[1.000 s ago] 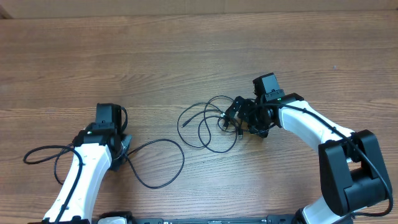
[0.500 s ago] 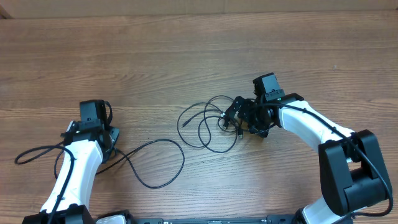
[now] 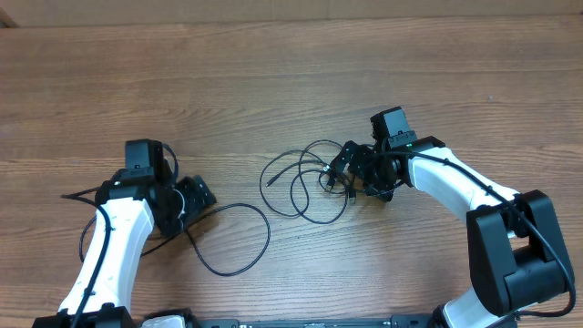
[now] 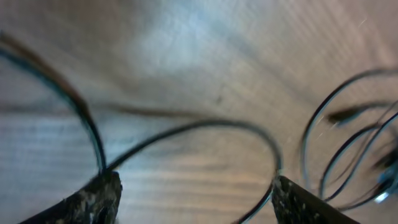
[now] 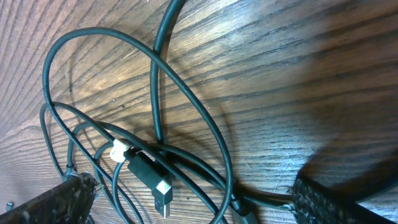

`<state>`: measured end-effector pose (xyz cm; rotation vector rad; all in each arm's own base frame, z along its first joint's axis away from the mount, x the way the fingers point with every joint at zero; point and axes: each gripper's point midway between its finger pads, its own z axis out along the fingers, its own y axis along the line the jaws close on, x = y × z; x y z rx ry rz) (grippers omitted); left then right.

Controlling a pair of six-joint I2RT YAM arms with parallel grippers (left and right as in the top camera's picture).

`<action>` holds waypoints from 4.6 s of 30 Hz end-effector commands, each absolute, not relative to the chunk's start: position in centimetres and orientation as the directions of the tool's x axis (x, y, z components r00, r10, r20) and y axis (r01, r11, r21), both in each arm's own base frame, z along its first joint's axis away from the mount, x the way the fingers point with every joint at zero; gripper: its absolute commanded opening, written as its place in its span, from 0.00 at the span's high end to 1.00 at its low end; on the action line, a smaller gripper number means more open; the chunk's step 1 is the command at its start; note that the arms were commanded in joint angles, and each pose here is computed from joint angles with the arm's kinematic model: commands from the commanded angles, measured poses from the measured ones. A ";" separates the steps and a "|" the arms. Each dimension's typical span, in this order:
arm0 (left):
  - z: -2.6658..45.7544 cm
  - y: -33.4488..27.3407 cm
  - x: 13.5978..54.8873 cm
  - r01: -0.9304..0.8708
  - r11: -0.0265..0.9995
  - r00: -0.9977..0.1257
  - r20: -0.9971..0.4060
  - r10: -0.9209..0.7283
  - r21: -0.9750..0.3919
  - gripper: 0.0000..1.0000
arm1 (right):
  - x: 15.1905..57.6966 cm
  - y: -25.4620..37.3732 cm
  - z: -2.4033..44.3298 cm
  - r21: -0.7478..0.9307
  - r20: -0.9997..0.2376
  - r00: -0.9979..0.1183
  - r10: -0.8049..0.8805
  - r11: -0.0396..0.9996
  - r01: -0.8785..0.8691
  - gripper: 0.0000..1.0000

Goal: Untangle cables

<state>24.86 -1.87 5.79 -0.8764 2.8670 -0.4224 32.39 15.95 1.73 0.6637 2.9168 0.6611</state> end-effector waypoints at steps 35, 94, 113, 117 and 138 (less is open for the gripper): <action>4.8 -2.5 21.7 -0.841 0.535 -0.526 -0.338 -0.780 0.076 0.36 | 31.5 15.1 0.3 0.379 0.038 -0.897 0.440 0.824 0.421 0.00; 4.1 6.9 34.1 -0.583 0.813 -0.790 -0.237 -0.565 0.005 0.96 | 31.8 15.2 0.4 0.386 0.030 -0.897 0.440 0.823 0.417 0.00; 22.5 12.8 46.3 -0.284 0.897 -0.757 -0.653 0.008 0.340 0.96 | 31.8 15.2 0.4 0.386 0.030 -0.897 0.440 0.823 0.417 0.00; 22.3 13.6 45.8 -0.277 0.884 -0.775 -0.631 0.026 0.377 0.96 | 31.8 15.2 0.4 0.386 0.030 -0.897 0.440 0.823 0.417 0.00; 18.5 13.4 44.6 -0.271 0.907 -0.815 -0.579 -0.038 0.322 0.26 | 31.8 15.2 0.4 0.386 0.030 -0.897 0.440 0.823 0.417 0.00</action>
